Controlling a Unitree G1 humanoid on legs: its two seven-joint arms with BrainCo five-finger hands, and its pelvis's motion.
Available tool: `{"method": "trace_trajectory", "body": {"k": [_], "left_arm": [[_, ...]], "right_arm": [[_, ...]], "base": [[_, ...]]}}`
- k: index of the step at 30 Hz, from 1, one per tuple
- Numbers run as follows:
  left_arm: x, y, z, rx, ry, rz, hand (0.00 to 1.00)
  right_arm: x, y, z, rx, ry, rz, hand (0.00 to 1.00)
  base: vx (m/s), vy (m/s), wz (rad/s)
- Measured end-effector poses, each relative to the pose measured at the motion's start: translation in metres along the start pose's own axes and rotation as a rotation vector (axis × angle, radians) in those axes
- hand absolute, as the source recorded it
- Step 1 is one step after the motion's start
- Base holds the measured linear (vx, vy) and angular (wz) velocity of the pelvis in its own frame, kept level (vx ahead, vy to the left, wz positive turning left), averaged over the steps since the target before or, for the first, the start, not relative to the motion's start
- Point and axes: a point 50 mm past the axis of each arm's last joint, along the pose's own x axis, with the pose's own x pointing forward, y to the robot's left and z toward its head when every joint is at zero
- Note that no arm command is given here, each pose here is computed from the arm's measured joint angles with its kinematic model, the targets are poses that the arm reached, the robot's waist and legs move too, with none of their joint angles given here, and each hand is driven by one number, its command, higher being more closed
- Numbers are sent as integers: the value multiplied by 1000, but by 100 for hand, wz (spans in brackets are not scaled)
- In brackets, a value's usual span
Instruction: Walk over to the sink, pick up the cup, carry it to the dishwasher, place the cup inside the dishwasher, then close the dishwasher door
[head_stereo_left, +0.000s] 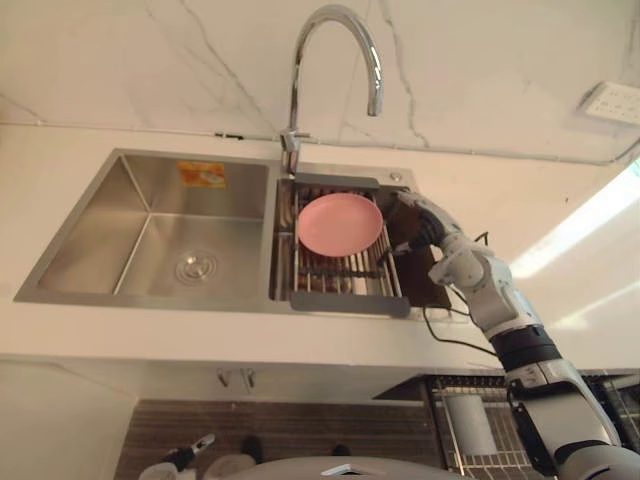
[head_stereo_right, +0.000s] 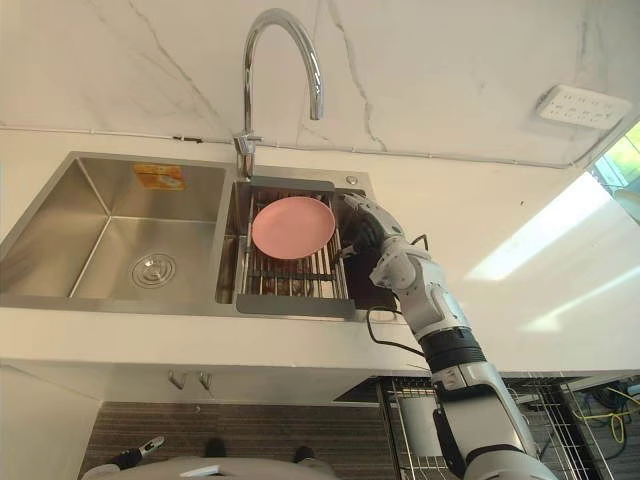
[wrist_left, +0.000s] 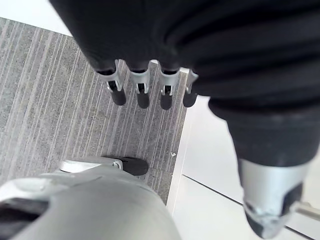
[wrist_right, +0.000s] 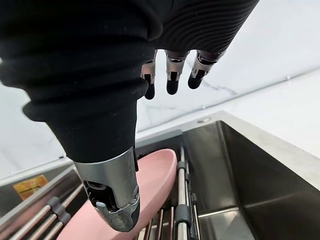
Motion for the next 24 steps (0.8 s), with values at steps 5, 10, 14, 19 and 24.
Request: {"method": "trace_trajectory", "body": {"k": [5,10,14,19,24], "left_arm": [[0,0,0,-8,0,0,0],[0,0,-1,-34,3,-5,0],[0,-1,0,-75,3,2,0],[0,-1,2,-74,-5,0,0],[-1,-2,4,-74,-20,-13,0]], "right_arm": [[2,12,2,-83,0,-6,0],[3,33,-1,-139,13,74,0],[5,40,2,-146,14,88,0],[8,42,7,-231,-2,74,0],[14,43,12,-309,-19,47,0]], "base": [[-68,-1,16],[-21,14,19],[12,9,0],[0,0,0],[-6,3,0]]}}
